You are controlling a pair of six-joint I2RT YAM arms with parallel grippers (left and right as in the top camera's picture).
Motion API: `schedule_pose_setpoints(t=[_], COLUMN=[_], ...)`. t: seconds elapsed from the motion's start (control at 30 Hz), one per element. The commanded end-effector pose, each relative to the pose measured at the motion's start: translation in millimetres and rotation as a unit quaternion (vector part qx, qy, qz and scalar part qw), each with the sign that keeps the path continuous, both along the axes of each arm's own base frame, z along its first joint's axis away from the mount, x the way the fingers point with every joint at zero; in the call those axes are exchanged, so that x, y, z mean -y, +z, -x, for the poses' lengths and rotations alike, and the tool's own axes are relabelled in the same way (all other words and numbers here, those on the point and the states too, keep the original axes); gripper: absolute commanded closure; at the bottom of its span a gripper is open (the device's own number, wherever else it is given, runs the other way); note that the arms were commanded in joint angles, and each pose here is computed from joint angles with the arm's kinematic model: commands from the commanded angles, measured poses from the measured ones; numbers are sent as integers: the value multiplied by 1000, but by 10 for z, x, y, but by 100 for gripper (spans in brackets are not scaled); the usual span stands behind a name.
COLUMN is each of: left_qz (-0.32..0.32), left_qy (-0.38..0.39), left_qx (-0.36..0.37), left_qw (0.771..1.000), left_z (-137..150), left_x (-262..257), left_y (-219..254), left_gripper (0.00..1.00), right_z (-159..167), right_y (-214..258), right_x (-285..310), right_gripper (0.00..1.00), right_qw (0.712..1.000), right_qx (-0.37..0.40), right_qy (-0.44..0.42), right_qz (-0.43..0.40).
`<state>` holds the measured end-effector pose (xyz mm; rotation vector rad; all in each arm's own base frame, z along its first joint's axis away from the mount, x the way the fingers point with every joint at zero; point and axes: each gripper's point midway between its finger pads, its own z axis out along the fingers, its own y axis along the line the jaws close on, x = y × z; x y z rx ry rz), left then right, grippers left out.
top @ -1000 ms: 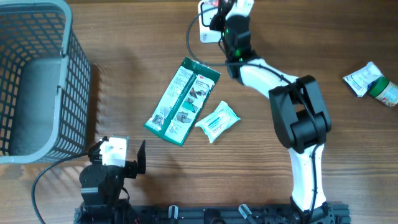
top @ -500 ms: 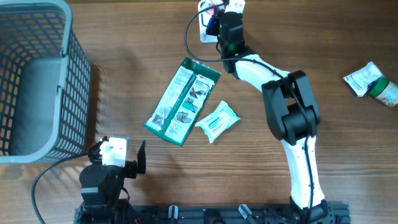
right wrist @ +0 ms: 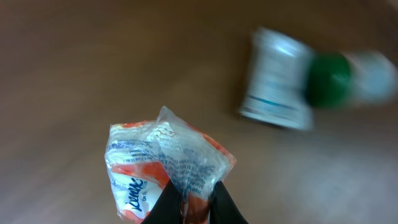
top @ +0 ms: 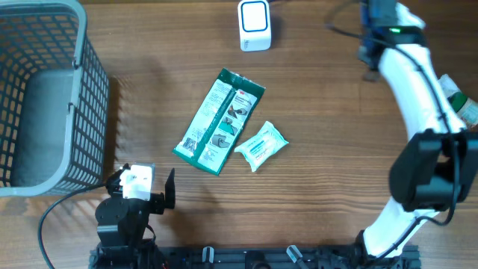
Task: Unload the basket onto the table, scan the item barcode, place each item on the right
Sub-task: 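Swing red box to right table edge and open right gripper, then grasp mint-green wipes pack with right gripper and lift it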
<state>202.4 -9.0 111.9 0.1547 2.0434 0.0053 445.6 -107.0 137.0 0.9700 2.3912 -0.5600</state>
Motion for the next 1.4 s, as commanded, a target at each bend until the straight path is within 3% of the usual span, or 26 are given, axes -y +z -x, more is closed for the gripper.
schedule_pose_setpoints(t=[0.0,0.17,0.2,0.27,0.37,0.43,0.57,0.63,0.73,0.8,0.87,0.97,1.17,1.37], left_qz=[-3,-4,-3,-3,-3,-3,-3,-3,-3,-4,-3,-4,-3,-4], left_qy=[-7,-7,-7,-7,-7,-7,-7,-7,-7,-7,-7,-7,-7,-7], left_qx=[4,4,4,4,4,4,4,4,4,4,4,4,4,4], left_qw=[1000,1000,1000,1000,1000,1000,1000,1000,1000,1000,1000,1000,1000,1000], left_z=[-2,-2,-2,-2,-2,-2,-2,-2,-2,-2,-2,-2,-2,-2], left_x=[16,16,16,16,16,16,16,16,16,16,16,16,16,16], left_y=[13,13,13,12,13,13,12,13,13,13,13,12,13,13], left_gripper=[0,0,0,0,0,0,0,0,0,0,0,0,0,0], right_z=[536,991,984,790,382,249,487,692,945,1206,1513,1669,1899,1726], right_y=[-375,-631,-622,-502,-97,140,402,337,95,-117,-350,-595,-1230,-1517], right_x=[751,1348,1359,1277,770,138,-994,-1385,-1901,-2106,-2450,-2631,-2877,-3071], right_gripper=[96,93,69,0,0,0,0,0,0,0,0,0,2,20], right_qw=[989,970,971,981,969,921,807,795,811,826,824,835,858,860], right_qx=[-32,-36,-34,-23,45,83,36,-28,-120,-188,-245,-261,-227,-142], right_qy=[-147,-233,-224,-149,-30,49,124,136,212,178,151,106,86,105], right_qz=[-2,-60,-75,-123,-242,-378,-576,-590,-532,-500,-488,-473,-453,-478])
